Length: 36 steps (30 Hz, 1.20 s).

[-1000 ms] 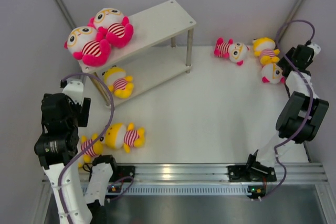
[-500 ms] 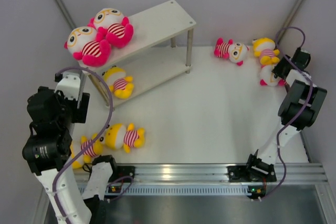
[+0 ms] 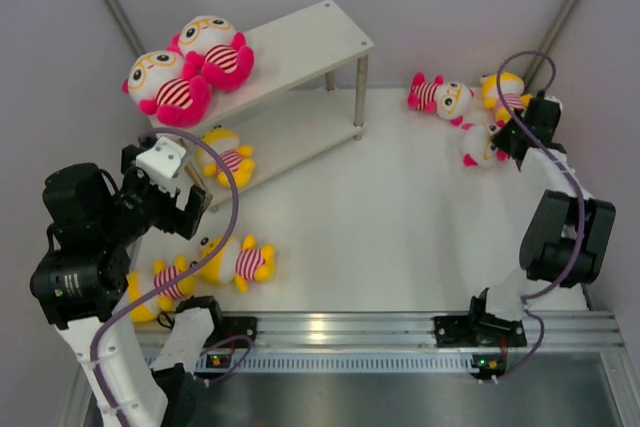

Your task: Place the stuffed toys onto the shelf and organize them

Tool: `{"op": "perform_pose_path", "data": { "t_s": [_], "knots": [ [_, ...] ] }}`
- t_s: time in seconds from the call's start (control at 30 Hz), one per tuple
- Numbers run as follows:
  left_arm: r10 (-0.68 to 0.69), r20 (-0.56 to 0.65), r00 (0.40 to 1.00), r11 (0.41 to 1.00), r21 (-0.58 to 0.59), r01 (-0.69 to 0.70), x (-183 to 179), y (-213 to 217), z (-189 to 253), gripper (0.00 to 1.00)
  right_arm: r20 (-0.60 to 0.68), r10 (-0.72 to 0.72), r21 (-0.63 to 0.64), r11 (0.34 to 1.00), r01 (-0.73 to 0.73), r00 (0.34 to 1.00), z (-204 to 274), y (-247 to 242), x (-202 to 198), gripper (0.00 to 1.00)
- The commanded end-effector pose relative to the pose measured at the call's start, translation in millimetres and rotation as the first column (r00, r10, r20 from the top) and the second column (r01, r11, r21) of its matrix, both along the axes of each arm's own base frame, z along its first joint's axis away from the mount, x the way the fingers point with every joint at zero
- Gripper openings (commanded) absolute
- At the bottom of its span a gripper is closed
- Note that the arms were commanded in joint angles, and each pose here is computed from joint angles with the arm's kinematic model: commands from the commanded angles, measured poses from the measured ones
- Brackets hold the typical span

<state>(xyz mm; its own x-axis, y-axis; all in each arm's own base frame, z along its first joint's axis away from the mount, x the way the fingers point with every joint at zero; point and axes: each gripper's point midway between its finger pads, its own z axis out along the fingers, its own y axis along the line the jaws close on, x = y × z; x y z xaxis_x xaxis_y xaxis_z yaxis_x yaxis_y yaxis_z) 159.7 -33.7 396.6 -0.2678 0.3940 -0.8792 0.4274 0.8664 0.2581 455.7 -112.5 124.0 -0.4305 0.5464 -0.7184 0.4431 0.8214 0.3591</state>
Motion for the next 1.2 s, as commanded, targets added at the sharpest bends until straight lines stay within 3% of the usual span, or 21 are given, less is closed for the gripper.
{"op": "perform_pose_path", "data": {
  "t_s": [0.0, 0.07, 0.13, 0.17, 0.33, 0.57, 0.67, 0.83, 0.93, 1.17],
  "knots": [
    [-0.246, -0.084, 0.966, 0.963, -0.131, 0.234, -1.9, -40.6, -11.0, 0.89, 0.239, 0.103, -0.026, 0.995, -0.1, 0.965, 106.9, 86.4, 0.6, 0.0],
    [-0.286, -0.095, 0.954, 0.951, -0.148, 0.27, 5.6, -44.3, -12.5, 0.91, 0.308, 0.191, -0.024, 0.981, -0.194, 0.932, 143.2, 147.1, -15.0, 0.0],
    [-0.318, -0.098, 0.943, 0.941, -0.158, 0.3, 10.1, -47.4, -13.7, 0.94, 0.384, 0.209, -0.033, 0.976, -0.213, 0.899, 177.9, 174.9, -34.0, 0.0],
    [-0.326, -0.112, 0.939, 0.938, -0.165, 0.306, 15.4, -47.1, -16.4, 0.99, 0.408, 0.265, -0.032, 0.961, -0.276, 0.874, 188.3, 208.9, -45.8, 0.0],
    [-0.378, -0.08, 0.922, 0.917, -0.167, 0.362, 30.4, -51.1, -9.6, 0.99, 0.547, 0.325, 0.029, 0.913, -0.406, 0.771, 244.0, 288.5, -92.6, 0.0],
    [-0.438, -0.039, 0.898, 0.882, -0.211, 0.421, 43.9, -60.1, -0.3, 0.99, 0.664, 0.43, 0.176, 0.705, -0.687, 0.612, 281.7, 433.6, -162.8, 0.0],
    [-0.452, -0.045, 0.891, 0.872, -0.234, 0.431, 44.2, -62.9, -1.5, 0.99, 0.691, 0.452, 0.173, 0.656, -0.735, 0.565, 296.3, 475.8, -184.8, 0.0],
    [-0.493, -0.03, 0.869, 0.845, -0.256, 0.47, 38.2, -69.8, -2.5, 0.99, 0.712, 0.487, 0.163, 0.586, -0.794, 0.506, 312.6, 528.3, -205.4, 0.0],
    [-0.472, -0.063, 0.879, 0.858, -0.263, 0.441, 43.2, -65.9, -10.7, 0.99, 0.727, 0.513, 0.149, 0.532, -0.834, 0.457, 322.9, 553.7, -221.4, 0.0],
    [-0.225, -0.102, 0.969, 0.953, -0.231, 0.197, 81.5, -32.4, -23.3, 0.98, 0.753, 0.538, 0.137, 0.434, -0.89, 0.378, 331.5, 570.6, -253.5, 0.0]
  ]
}}
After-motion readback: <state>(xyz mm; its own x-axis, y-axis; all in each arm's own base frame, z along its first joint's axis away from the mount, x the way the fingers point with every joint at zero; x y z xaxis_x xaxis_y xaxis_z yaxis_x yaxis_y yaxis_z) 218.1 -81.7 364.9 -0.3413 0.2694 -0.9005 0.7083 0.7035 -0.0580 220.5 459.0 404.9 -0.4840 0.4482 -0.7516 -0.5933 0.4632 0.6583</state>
